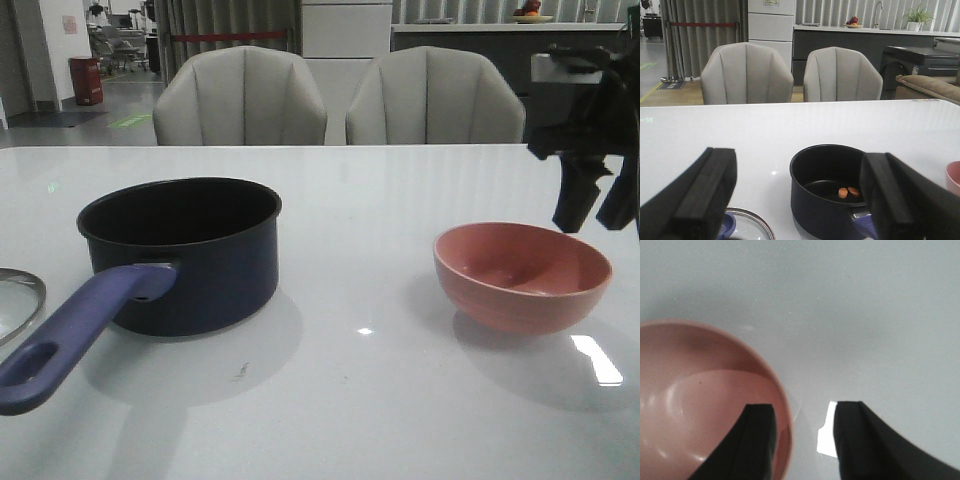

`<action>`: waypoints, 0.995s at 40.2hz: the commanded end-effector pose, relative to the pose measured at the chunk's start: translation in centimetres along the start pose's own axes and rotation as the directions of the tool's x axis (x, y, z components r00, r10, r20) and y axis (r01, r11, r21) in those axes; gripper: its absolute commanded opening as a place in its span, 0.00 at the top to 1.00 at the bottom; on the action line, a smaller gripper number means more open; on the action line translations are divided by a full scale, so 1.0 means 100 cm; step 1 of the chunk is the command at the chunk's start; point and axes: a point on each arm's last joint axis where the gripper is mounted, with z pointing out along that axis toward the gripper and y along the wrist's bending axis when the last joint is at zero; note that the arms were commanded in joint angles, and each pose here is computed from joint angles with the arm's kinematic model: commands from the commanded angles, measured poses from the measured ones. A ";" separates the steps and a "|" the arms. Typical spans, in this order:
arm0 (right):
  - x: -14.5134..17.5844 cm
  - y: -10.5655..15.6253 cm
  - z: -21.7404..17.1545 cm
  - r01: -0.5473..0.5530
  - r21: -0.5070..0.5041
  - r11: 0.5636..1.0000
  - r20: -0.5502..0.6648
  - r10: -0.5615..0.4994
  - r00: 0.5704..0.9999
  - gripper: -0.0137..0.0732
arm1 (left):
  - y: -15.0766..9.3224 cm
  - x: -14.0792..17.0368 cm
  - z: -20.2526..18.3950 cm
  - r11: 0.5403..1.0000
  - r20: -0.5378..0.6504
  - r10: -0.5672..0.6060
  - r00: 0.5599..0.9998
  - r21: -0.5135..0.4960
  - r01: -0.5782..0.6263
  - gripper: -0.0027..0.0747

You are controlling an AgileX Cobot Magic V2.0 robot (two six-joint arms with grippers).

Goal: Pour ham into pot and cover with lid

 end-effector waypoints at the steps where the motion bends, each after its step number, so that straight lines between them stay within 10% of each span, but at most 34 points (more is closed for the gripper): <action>1: -0.010 0.004 -0.058 0.032 0.023 0.999 0.160 -0.035 0.987 0.39 | -0.001 -0.016 0.001 1.000 0.094 -0.003 0.996 0.012 0.001 0.25; 19: 0.060 0.039 -0.171 0.091 0.052 0.994 0.581 -0.104 0.807 0.39 | -0.001 -0.014 0.001 1.000 0.080 -0.002 0.997 0.011 0.002 0.25; 40: 0.212 0.052 -0.189 0.140 -0.052 0.989 0.863 -0.026 0.504 0.39 | -0.001 -0.015 0.001 1.000 0.086 -0.002 0.996 0.012 0.001 0.25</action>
